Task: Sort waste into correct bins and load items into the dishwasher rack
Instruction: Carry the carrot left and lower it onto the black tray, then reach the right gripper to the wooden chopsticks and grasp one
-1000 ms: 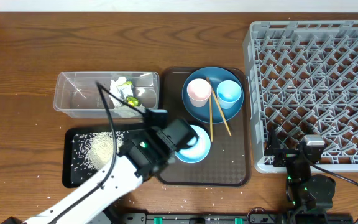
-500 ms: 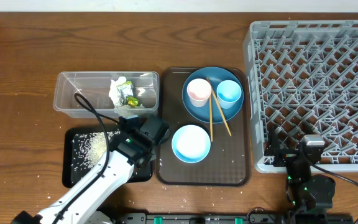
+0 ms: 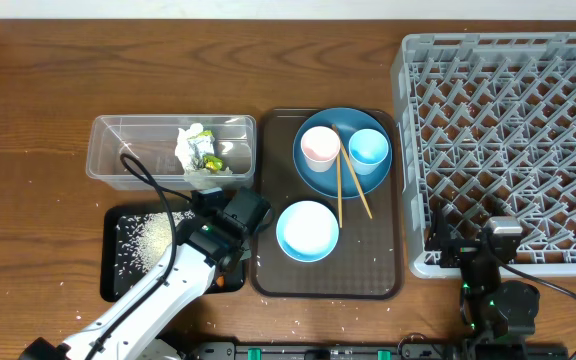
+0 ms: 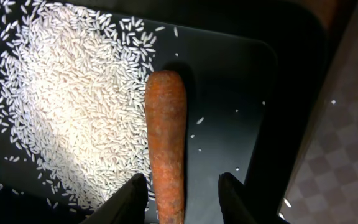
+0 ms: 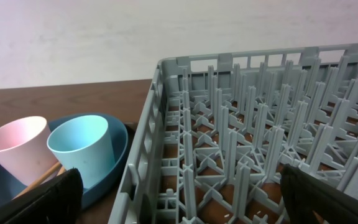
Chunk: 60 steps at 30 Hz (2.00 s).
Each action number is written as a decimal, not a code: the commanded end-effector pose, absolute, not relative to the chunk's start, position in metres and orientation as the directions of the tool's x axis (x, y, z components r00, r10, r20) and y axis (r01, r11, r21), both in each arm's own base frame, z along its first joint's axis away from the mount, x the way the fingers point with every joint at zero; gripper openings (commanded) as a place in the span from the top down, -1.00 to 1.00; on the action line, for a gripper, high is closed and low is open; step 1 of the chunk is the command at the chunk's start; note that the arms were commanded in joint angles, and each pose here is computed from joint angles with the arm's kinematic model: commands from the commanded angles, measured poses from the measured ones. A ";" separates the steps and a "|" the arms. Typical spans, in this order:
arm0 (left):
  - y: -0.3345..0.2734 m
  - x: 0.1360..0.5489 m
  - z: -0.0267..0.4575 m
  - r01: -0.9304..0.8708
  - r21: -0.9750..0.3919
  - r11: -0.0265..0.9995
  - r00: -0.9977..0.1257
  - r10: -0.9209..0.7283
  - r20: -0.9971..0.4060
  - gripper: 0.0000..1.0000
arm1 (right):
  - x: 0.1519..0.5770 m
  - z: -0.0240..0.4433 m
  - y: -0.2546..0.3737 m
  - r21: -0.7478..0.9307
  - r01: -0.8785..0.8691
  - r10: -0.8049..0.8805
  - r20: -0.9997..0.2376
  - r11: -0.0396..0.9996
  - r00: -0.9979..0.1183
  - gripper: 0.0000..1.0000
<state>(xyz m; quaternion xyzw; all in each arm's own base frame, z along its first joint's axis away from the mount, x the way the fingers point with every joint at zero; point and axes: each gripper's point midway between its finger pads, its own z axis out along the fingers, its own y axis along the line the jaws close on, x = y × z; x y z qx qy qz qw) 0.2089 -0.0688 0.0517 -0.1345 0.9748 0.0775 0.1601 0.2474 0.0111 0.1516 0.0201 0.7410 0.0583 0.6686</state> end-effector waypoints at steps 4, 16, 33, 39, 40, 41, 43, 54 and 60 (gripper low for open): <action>-0.086 0.236 0.096 -0.221 0.009 0.975 -0.880 -0.195 -0.434 0.21 | 0.247 0.150 0.012 0.107 -0.050 0.101 -0.989 0.993 -0.111 -0.99; -0.088 0.279 0.187 -0.202 -0.256 0.946 -0.661 -0.324 -0.677 0.10 | 0.247 0.150 0.012 0.107 -0.050 0.101 -0.989 0.993 -0.111 -0.98; -0.021 0.279 0.171 -0.375 -0.276 0.885 -0.663 -0.464 -0.588 -0.30 | 0.247 0.150 0.016 0.146 -0.068 0.138 -0.984 0.987 -0.114 -0.98; -0.025 0.278 0.169 -0.364 -0.289 0.885 -0.672 -0.465 -0.577 -0.31 | 0.245 0.169 0.020 0.307 -0.084 0.299 -0.950 0.948 -0.094 -0.99; -0.025 0.278 0.169 -0.364 -0.289 0.885 -0.671 -0.465 -0.577 -0.31 | 0.244 0.178 0.021 0.307 -0.093 0.299 -0.950 0.947 -0.087 -0.98; -0.025 0.278 0.170 -0.363 -0.290 0.885 -0.670 -0.464 -0.579 -0.32 | 0.242 0.187 0.021 0.306 -0.096 0.299 -0.951 0.947 -0.079 -0.98; -0.025 0.279 0.170 -0.363 -0.290 0.885 -0.670 -0.464 -0.579 -0.33 | 0.236 0.210 0.021 0.304 -0.102 0.300 -0.952 0.947 -0.059 -0.98; -0.026 0.279 0.170 -0.360 -0.294 0.885 -0.670 -0.465 -0.579 -0.33 | 0.215 0.315 0.045 0.383 -0.137 0.318 -0.883 0.914 -0.345 -0.99; -0.026 0.279 0.170 -0.360 -0.294 0.885 -0.670 -0.465 -0.579 -0.33 | 0.231 0.325 0.058 0.463 -0.016 0.330 -0.656 0.886 -0.679 -0.99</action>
